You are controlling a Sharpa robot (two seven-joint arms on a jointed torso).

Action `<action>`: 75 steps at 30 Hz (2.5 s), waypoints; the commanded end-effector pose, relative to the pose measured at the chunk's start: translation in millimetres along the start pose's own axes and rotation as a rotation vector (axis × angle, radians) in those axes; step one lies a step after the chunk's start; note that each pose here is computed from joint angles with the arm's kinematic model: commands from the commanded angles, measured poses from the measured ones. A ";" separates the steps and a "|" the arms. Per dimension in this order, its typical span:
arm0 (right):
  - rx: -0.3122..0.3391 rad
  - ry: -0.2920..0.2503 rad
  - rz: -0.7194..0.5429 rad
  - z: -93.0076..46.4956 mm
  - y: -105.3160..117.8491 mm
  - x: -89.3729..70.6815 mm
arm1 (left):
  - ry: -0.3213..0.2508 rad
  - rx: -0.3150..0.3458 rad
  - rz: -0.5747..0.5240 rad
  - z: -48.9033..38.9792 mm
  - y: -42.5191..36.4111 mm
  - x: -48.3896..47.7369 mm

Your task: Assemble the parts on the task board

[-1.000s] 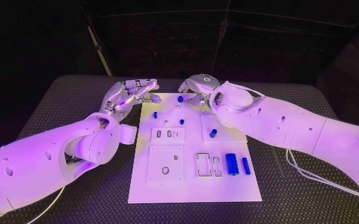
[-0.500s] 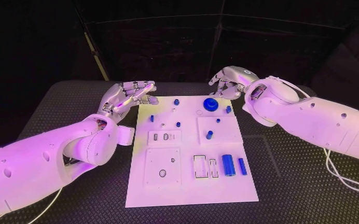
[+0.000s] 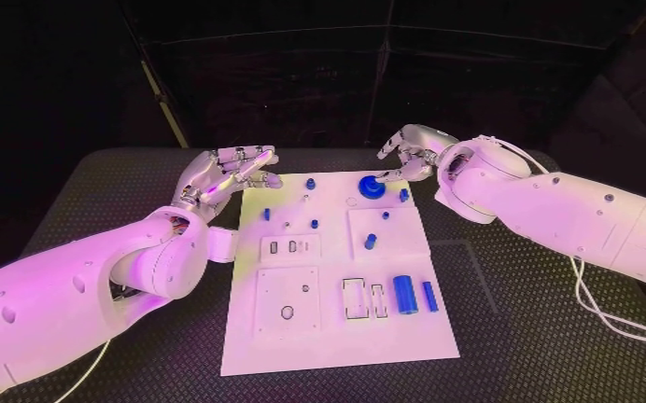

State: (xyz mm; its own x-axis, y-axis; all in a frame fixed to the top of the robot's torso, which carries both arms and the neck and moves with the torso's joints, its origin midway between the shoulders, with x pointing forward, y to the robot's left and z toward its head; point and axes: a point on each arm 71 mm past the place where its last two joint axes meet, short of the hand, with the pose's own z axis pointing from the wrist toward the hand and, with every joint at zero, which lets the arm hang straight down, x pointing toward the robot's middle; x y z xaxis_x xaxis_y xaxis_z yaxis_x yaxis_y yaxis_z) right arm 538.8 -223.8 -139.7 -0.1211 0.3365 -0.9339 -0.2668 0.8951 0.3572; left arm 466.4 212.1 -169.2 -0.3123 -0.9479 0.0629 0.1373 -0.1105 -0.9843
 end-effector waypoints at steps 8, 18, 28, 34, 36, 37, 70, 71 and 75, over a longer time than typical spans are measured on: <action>0.053 0.104 -0.009 9.2 4.3 13.8 | 0.015 0.007 -0.004 1.6 -0.4 2.1; 0.073 0.141 -0.024 10.2 2.2 17.7 | 0.013 0.007 -0.003 1.9 0.0 1.9; 0.071 0.149 -0.040 11.9 3.4 20.9 | 0.011 0.009 -0.003 2.4 0.2 2.1; 0.070 0.156 -0.043 12.6 3.7 23.0 | 0.009 0.009 -0.002 2.4 0.2 1.7; 0.069 0.158 -0.045 12.9 4.0 23.7 | 0.009 0.009 -0.002 2.4 0.2 1.7; 0.068 0.158 -0.045 13.0 4.3 24.0 | 0.009 0.009 -0.002 2.4 0.2 1.7; 0.045 0.101 -0.245 15.1 13.8 34.2 | 0.011 0.004 -0.003 2.9 1.0 1.3; 0.044 0.100 -0.247 15.1 14.0 34.4 | 0.011 0.004 -0.003 2.9 1.0 1.3; 0.034 0.091 -0.244 14.5 15.8 34.8 | 0.011 0.003 -0.003 2.8 1.0 1.1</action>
State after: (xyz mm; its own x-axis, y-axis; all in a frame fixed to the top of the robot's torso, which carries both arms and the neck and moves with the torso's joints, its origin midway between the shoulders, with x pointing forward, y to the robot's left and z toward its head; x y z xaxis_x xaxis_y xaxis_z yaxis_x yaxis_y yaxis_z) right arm 545.2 -193.3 -163.5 -0.1501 0.1123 -0.9823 -0.2709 0.9508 0.1501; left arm 469.1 211.6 -171.1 -0.3104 -0.9485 0.0628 0.1336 -0.1090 -0.9850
